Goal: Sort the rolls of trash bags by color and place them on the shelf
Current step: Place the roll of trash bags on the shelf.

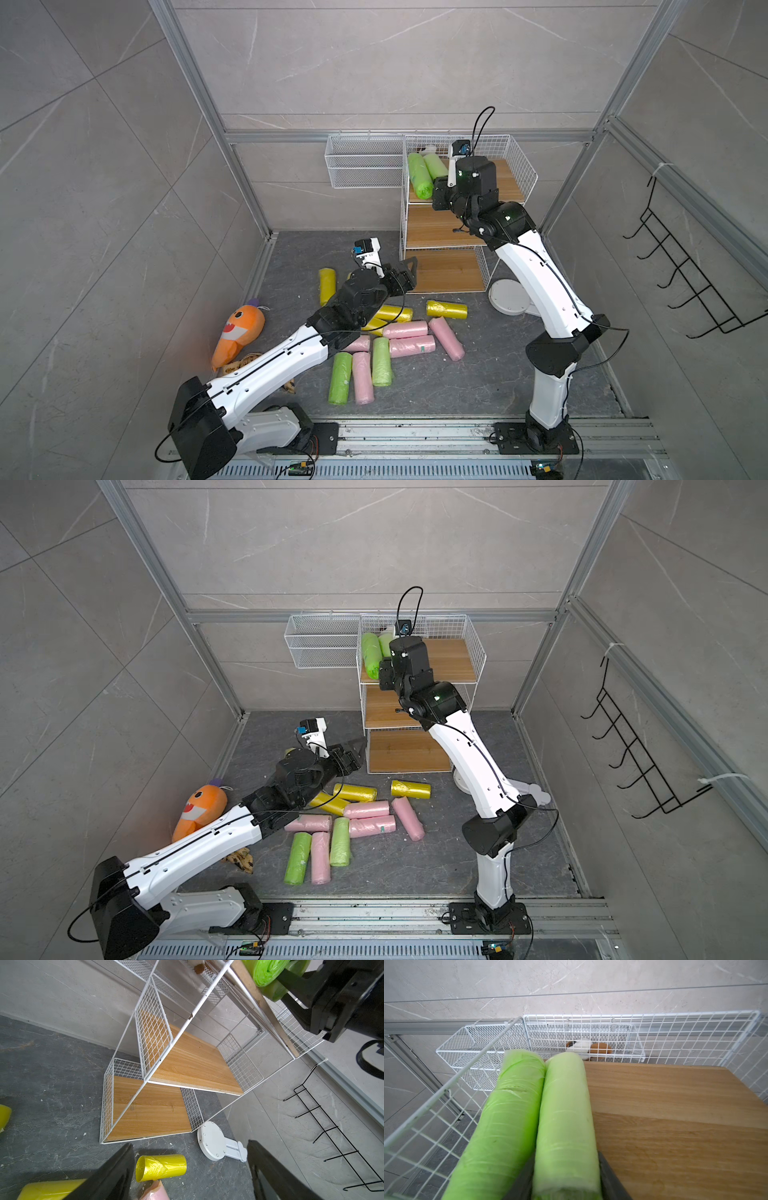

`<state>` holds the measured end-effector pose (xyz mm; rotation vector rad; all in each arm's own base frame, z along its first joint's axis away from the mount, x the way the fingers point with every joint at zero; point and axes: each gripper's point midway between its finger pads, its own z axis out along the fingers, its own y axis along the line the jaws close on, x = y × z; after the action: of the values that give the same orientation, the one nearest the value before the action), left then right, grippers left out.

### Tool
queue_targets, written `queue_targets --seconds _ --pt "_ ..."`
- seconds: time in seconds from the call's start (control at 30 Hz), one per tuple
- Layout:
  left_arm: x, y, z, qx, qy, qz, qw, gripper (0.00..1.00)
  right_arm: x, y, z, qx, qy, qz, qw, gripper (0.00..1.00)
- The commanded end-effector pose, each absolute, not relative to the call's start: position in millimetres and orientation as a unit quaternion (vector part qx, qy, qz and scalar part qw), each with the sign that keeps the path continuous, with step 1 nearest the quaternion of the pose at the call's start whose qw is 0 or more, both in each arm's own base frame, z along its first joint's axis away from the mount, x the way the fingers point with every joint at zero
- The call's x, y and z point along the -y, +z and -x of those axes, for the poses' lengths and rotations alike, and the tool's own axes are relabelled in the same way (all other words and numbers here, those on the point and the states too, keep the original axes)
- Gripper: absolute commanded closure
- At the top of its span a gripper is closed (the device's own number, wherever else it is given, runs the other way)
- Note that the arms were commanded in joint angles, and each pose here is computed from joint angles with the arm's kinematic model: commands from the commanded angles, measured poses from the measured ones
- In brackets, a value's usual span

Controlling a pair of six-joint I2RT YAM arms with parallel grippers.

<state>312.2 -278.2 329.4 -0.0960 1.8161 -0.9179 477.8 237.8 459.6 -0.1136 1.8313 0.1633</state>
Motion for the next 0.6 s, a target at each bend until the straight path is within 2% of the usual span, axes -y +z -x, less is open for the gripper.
queue_targets --seconds 0.0,0.17,0.57 --pt "272.6 343.8 -307.8 -0.744 -0.397 0.043 0.535 0.13 -246.0 463.0 -474.2 -0.791 0.082 0.051 0.605 0.55" --pt "266.5 342.0 -306.1 -0.744 -0.392 0.047 0.539 0.12 -236.8 471.5 -466.9 -0.787 0.068 0.054 0.610 0.43" --pt "267.9 332.1 -307.3 -0.750 -0.386 0.046 0.535 0.12 -229.2 484.5 -430.1 -0.780 0.111 0.074 0.611 0.32"
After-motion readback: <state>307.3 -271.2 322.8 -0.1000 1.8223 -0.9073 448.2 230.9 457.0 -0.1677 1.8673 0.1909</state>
